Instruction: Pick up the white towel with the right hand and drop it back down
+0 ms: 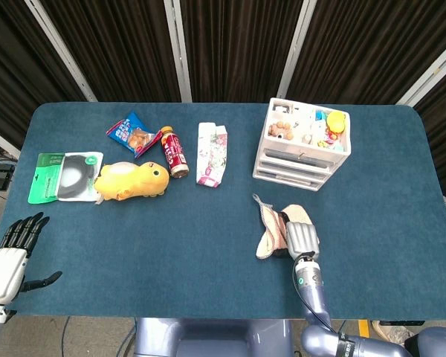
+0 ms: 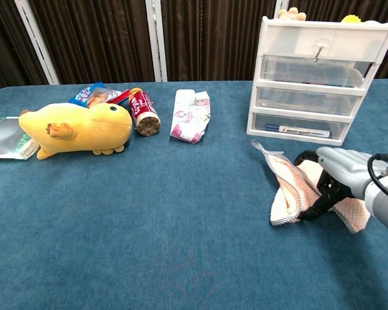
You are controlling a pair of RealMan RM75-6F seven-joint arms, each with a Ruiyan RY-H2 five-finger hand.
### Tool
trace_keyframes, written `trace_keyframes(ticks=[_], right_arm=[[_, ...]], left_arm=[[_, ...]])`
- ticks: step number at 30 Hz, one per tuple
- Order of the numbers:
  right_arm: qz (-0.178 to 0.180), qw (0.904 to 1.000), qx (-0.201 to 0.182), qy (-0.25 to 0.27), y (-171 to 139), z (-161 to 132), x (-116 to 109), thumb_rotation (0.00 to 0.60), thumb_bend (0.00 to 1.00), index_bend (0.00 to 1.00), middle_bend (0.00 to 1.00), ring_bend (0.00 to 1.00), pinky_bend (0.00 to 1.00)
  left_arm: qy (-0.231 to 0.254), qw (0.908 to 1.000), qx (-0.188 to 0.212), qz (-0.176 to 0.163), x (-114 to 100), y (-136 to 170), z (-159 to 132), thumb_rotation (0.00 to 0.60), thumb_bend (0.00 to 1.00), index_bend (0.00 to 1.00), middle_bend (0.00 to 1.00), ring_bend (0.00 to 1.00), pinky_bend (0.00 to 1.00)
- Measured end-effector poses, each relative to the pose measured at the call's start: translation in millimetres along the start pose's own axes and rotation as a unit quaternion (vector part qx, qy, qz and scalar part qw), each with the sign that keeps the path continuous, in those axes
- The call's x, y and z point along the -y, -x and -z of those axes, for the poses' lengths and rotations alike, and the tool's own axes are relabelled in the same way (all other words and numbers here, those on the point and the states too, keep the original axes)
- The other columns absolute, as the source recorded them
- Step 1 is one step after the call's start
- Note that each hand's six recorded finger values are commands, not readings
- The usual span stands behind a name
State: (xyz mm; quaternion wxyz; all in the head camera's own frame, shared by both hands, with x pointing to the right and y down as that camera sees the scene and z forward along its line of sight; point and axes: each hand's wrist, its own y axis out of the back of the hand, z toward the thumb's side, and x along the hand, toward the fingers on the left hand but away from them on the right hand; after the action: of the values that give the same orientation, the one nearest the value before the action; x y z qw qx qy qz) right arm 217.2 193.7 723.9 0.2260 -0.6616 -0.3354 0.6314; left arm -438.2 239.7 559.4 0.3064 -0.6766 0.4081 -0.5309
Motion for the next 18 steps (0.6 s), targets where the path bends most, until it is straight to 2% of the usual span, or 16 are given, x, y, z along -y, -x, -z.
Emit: trace_keyframes(ticks=[3,6,13,18], right_arm=[[0.000,1.0000,0.002,0.000,2.5,-0.8,1.0,0.600,0.05,0.20,0.92,0.92,1.00],[0.001,1.0000,0.004,0.003,4.9,-0.9,1.9,0.600,0.13,0.28,0.92,0.92,1.00],[0.004,0.9998,-0.005,0.018,3.8,-4.6,5.2,0.600,0.43,0.52,0.93,0.92,1.00],[0.008,0.9993,-0.019,0.031,-0.1,-9.9,5.6,0.600,0.48,0.57,0.93,0.92,1.00]], left_arm=[[0.000,1.0000,0.000,0.000,-0.1,-0.4,0.2,0.600,0.00,0.00,0.00,0.00,0.00],[0.001,1.0000,0.000,0.000,-0.4,-0.4,0.2,0.600,0.00,0.00,0.00,0.00,0.00],[0.002,1.0000,0.000,0.000,-0.3,-0.8,0.1,0.600,0.00,0.00,0.00,0.00,0.00],[0.002,1.0000,0.000,0.000,-0.5,-0.5,0.1,0.600,0.00,0.00,0.00,0.00,0.00]])
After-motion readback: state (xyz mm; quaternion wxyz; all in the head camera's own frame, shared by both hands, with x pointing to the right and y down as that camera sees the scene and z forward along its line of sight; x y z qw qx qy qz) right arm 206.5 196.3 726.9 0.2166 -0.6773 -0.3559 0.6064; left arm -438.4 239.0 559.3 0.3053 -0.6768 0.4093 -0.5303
